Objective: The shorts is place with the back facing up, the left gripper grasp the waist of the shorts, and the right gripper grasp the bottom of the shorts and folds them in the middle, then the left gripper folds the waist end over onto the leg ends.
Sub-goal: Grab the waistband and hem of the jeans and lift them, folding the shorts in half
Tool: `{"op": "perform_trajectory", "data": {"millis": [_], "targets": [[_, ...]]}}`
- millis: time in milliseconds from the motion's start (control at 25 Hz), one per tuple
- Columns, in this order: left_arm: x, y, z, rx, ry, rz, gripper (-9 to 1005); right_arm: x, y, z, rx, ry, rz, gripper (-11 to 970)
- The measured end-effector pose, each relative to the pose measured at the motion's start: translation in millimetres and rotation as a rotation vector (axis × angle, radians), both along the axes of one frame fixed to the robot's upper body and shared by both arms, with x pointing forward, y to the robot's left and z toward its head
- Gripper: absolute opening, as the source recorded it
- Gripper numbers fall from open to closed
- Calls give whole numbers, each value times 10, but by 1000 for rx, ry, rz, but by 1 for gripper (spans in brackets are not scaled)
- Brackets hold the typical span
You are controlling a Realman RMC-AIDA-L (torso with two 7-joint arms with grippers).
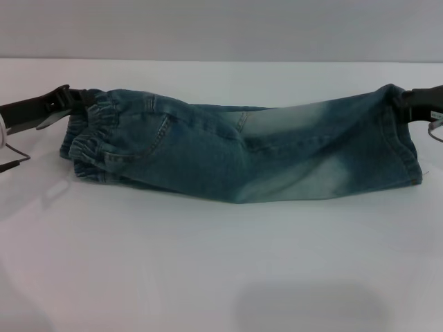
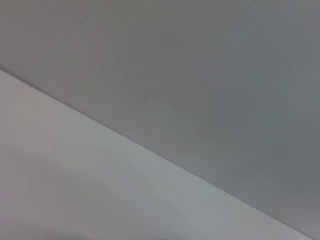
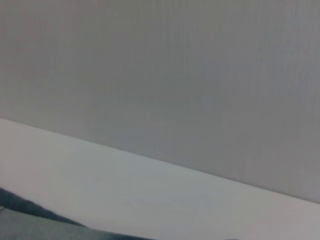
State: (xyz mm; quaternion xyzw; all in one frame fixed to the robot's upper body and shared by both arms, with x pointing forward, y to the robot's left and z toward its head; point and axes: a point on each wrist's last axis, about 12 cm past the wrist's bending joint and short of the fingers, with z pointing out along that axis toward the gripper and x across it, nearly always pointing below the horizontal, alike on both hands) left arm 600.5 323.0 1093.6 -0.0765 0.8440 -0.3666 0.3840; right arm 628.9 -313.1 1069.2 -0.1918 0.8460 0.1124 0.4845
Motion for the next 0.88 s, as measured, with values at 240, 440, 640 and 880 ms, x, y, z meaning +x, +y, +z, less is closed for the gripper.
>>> {"op": "perform_trajectory", "data": {"millis": [240,440,640,880], "targets": [[-11,28,-18,6,1,16,42,28,-2,24,-8,-8,-4,0],[-12,34,-27,12,-1,21,42,47,-15,36,-18,-13,-15,0],[-20,58,-44,21,3,33,42,49,-20,33,-22,-13,-21,0],[-26,92,-64,35,6,53,42,47,-23,30,-23,-14,-26,0]]}}
